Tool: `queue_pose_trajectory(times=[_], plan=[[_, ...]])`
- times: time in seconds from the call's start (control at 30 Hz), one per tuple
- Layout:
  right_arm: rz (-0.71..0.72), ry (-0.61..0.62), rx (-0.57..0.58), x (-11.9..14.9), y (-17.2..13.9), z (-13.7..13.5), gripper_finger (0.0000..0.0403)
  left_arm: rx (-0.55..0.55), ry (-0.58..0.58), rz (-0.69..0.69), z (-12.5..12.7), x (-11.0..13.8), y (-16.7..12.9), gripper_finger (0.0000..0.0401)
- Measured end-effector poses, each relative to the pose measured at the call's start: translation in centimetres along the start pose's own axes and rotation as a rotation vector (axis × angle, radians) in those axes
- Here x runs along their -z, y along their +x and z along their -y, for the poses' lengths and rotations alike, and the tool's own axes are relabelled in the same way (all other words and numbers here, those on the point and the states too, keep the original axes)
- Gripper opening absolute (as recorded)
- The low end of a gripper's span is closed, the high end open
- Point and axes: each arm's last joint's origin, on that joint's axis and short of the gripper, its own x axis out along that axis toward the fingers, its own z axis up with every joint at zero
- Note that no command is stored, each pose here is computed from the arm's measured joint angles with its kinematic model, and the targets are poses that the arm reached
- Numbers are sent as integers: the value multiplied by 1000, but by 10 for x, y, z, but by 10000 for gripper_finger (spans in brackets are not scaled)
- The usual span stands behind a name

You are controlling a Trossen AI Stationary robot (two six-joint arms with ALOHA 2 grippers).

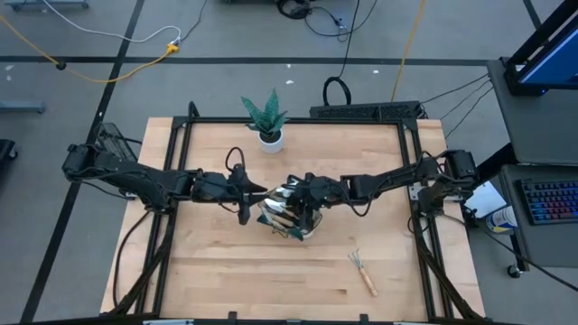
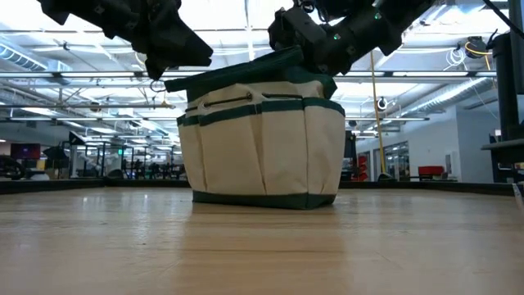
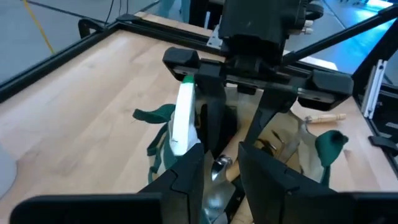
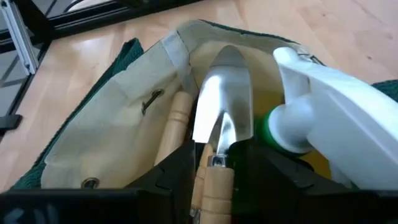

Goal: Pick & Place Garden tools in Gardening bag
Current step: Put the brown trowel into the gardening bag

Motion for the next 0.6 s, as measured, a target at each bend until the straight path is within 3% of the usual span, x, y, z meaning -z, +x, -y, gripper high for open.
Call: queue_pose_trajectory(times=[0.3,0.6], plan=[[-11,-91,-7,2,0,-2,111,-11,18,1,0,0,0,102],[-97,-89,-33,16,13,0,94,-11,16,2,0,0,0,102]])
